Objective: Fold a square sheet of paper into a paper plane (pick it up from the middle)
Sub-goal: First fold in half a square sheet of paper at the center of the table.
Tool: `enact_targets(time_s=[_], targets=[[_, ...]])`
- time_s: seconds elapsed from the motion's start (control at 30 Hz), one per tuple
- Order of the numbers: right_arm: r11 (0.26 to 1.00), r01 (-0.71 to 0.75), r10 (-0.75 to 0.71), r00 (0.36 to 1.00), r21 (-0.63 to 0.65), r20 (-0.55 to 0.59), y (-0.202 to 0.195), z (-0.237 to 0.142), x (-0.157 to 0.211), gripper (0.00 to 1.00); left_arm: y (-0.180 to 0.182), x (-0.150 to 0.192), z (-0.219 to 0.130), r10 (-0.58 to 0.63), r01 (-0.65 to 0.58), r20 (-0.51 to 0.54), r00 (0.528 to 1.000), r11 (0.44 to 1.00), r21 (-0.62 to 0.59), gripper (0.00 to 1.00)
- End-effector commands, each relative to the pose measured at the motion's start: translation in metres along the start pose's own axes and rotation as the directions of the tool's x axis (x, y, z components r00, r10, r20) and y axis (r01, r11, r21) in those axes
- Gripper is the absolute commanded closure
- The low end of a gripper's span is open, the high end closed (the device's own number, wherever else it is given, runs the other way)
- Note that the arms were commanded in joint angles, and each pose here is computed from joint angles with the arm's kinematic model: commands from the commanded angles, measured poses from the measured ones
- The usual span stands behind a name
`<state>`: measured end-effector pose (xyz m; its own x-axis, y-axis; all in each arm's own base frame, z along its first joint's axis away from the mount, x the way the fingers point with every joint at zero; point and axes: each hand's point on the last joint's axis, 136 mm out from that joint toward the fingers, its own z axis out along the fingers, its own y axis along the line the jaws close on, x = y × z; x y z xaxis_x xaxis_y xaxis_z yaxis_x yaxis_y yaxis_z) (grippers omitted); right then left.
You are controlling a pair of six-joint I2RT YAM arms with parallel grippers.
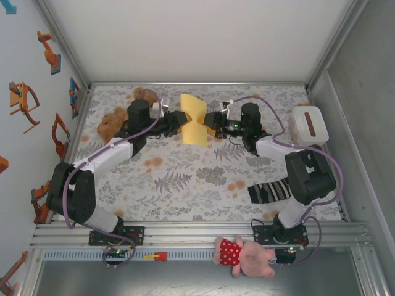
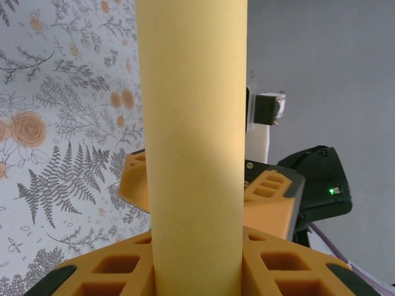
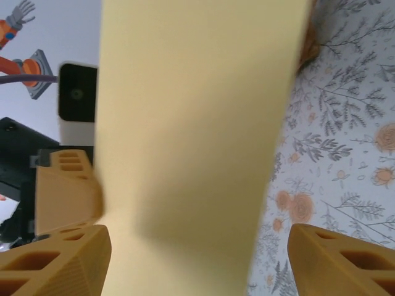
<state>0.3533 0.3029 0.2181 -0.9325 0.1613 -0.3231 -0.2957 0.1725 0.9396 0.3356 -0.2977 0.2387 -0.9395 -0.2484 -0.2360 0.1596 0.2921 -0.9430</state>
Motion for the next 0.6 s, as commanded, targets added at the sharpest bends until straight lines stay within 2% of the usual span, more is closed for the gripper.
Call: enact_targets(time_s=[0.0,0.27,0.47,0.57], targets=[[0.994,0.082,-0.083,0.996,-0.077,-0.010,0.034,-0.001,-0.003,0.31,-0.006,-0.006,-0.002,0.004,-0.004,-0.006,1.000,1.000,0.011,0.69],[0.993,0.096,-0.096,0.995,-0.070,0.002,0.034,-0.005,-0.004,0.52,0.014,-0.005,-0.004,-0.020,0.020,-0.004,1.000,0.998,-0.052,0.69],[0.996,0.085,-0.085,0.996,-0.020,0.003,0.025,-0.005,-0.004,0.64,0.022,-0.002,-0.006,-0.027,0.027,-0.003,1.000,0.996,-0.080,0.69],[0.997,0.076,-0.076,0.997,0.026,-0.001,0.019,-0.007,-0.004,0.77,0.025,-0.002,-0.008,-0.031,0.031,0.002,1.000,0.995,-0.090,0.69]])
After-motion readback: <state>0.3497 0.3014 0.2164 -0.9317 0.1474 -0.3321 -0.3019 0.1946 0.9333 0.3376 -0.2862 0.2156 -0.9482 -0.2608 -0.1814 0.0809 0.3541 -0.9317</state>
